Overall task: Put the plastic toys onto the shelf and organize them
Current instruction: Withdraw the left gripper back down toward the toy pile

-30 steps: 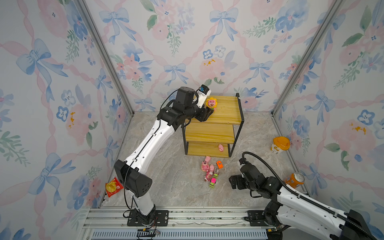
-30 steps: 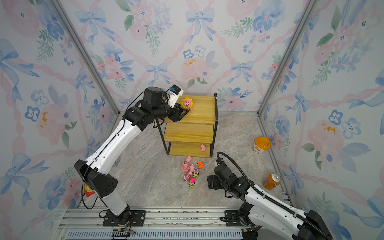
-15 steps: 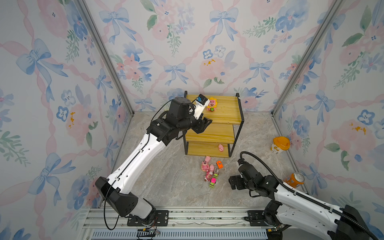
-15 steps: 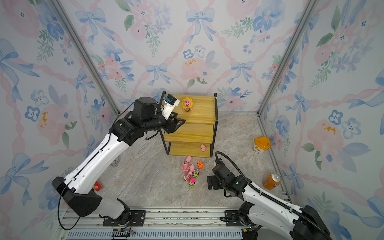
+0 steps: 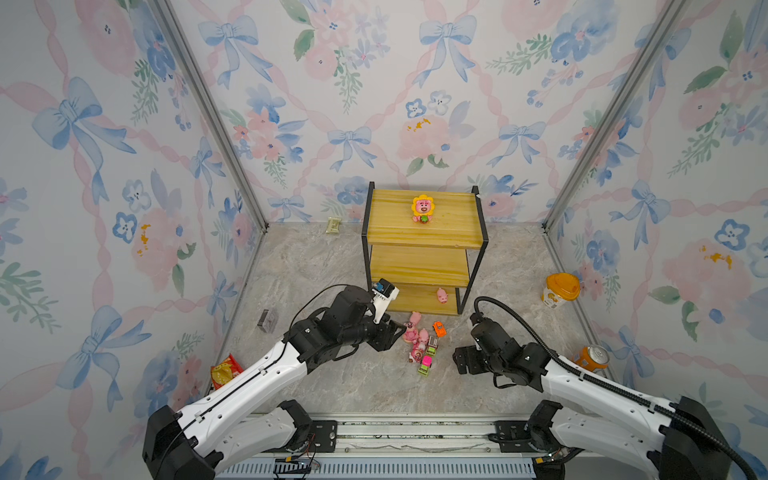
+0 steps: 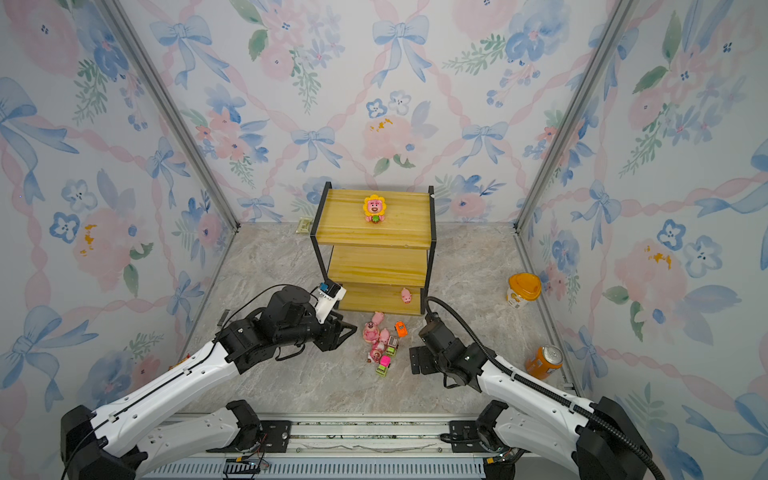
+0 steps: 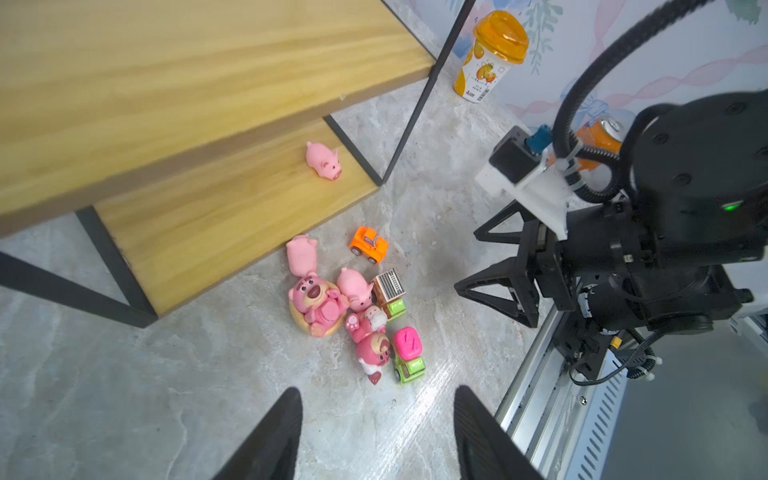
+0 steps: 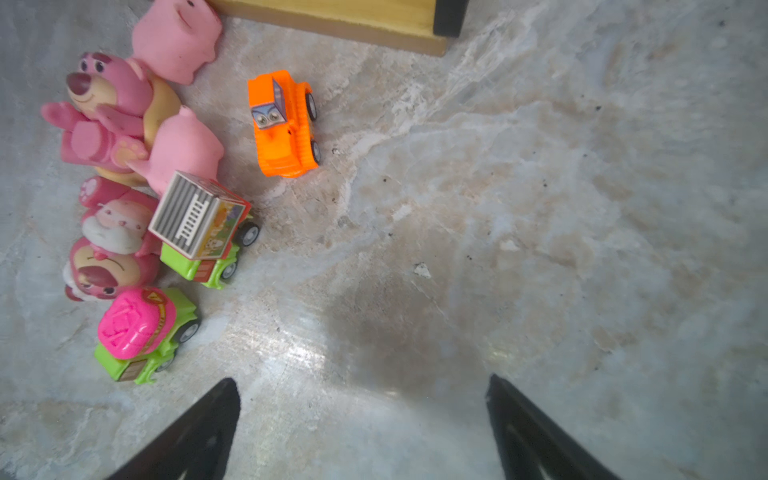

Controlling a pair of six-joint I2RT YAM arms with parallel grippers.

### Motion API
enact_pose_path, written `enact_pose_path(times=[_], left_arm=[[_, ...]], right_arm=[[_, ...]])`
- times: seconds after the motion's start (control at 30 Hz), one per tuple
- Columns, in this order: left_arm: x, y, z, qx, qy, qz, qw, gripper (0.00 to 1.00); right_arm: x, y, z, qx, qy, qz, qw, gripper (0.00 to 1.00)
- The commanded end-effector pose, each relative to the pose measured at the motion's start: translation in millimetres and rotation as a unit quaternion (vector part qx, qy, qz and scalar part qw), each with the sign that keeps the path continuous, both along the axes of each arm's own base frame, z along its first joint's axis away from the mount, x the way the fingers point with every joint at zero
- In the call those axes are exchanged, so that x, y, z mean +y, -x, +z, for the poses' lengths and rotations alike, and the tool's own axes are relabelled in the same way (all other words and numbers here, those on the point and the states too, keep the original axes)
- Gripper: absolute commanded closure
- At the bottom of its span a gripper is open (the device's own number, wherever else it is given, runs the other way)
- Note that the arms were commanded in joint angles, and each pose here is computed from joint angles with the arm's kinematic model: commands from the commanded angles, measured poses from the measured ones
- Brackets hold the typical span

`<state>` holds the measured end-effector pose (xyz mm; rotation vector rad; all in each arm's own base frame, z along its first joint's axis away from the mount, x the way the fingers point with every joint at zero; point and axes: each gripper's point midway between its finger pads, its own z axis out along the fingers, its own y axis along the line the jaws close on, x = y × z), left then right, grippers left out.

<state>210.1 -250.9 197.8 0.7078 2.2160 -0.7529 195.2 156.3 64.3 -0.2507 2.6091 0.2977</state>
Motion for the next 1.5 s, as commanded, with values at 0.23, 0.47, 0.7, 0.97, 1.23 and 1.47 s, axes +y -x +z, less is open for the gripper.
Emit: enact_pose_path(times=[0.23,0.47,0.7,0.97,1.23,1.47], left_arm=[[-4,10,-62,0.034,0.066,0.034,0.997,0.37],[-15,11,-88,0.041,0.051,0.016,0.998,0.36],[-21,-13,-100,0.029,0.044,0.053,0.997,0.34],[-26,-40,-110,0.039,0.046,0.106,0.993,0.31],[-37,-61,-120,0.056,0.05,0.141,0.987,0.3],[-46,-70,-131,0.076,0.047,0.158,0.983,0.3]], right_arm=[[8,2,4,0.003,0.005,0.004,1.0,0.05],[15,-1,-1,0.012,0.012,0.013,1.0,0.04],[20,-1,-5,0.014,0.009,0.015,1.0,0.04],[20,-1,-11,0.018,0.012,0.014,1.0,0.03],[16,1,-12,0.015,0.013,0.01,1.0,0.03],[12,3,-11,0.012,0.014,0.006,1.0,0.03]])
